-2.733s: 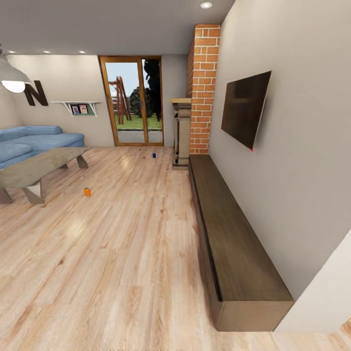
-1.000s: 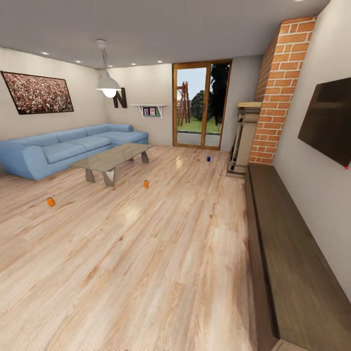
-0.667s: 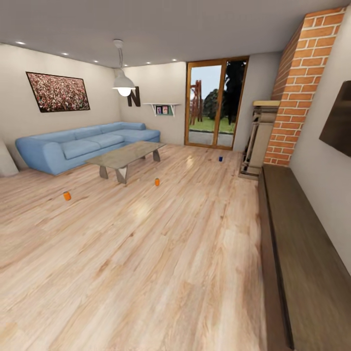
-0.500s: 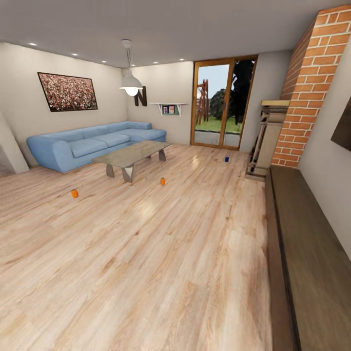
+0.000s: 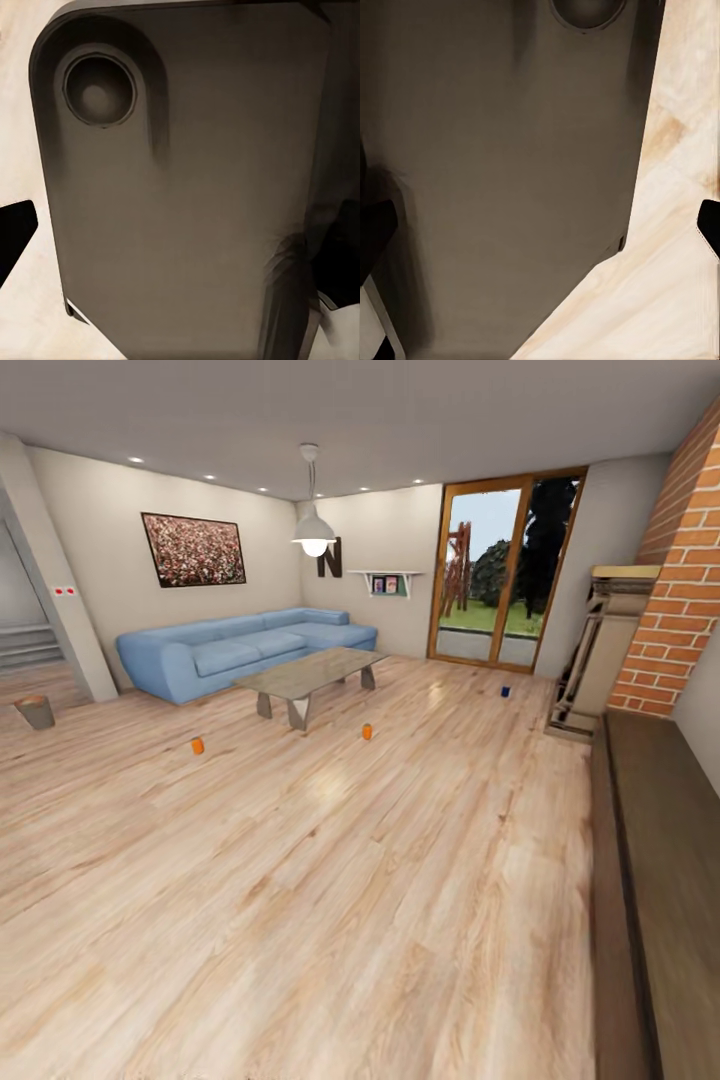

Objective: Put the three can of soda from the living room inside the tash can in the kitchen.

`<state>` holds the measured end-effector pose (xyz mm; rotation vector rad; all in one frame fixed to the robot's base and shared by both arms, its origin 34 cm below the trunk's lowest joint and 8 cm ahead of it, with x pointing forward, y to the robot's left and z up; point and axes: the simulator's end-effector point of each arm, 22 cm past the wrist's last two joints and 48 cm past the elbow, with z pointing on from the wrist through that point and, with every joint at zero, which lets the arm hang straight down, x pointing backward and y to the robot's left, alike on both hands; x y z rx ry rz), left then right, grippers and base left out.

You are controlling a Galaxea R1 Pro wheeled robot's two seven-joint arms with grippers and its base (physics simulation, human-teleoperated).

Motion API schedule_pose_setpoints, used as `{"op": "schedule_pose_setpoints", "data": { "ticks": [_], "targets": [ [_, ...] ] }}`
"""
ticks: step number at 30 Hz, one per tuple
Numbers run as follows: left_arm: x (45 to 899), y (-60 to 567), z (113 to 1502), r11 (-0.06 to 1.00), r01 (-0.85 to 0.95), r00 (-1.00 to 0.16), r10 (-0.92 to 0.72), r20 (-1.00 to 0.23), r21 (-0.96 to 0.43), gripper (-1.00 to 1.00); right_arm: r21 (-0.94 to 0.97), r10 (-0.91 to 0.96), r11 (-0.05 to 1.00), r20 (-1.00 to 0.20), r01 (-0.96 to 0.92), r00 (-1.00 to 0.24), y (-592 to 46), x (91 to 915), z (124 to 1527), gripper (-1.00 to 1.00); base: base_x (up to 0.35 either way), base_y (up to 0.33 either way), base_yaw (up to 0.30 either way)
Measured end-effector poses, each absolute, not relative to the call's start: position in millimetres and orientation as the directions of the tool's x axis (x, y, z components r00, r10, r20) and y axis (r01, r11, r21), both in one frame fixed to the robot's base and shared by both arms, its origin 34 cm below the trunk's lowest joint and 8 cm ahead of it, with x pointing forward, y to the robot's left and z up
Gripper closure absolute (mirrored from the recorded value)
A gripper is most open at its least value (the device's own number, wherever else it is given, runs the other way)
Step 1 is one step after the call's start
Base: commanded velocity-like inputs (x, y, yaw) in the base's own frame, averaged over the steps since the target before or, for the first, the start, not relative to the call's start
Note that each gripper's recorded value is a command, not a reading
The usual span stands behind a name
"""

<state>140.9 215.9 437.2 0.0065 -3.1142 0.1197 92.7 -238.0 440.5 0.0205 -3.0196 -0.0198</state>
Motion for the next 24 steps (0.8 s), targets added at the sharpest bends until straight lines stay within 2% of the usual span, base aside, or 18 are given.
{"op": "schedule_pose_setpoints", "data": {
  "ticks": [24],
  "targets": [
    [141.2, 216.0, 437.2, 0.997, -0.005, -1.0, -0.003, 0.024, -0.076, -1.0, 0.014, -0.015, 1.0, 0.121, -0.013, -0.993, -238.0, 92.8, 440.5, -1.0, 0.0, 0.0, 0.252]
  ]
}}
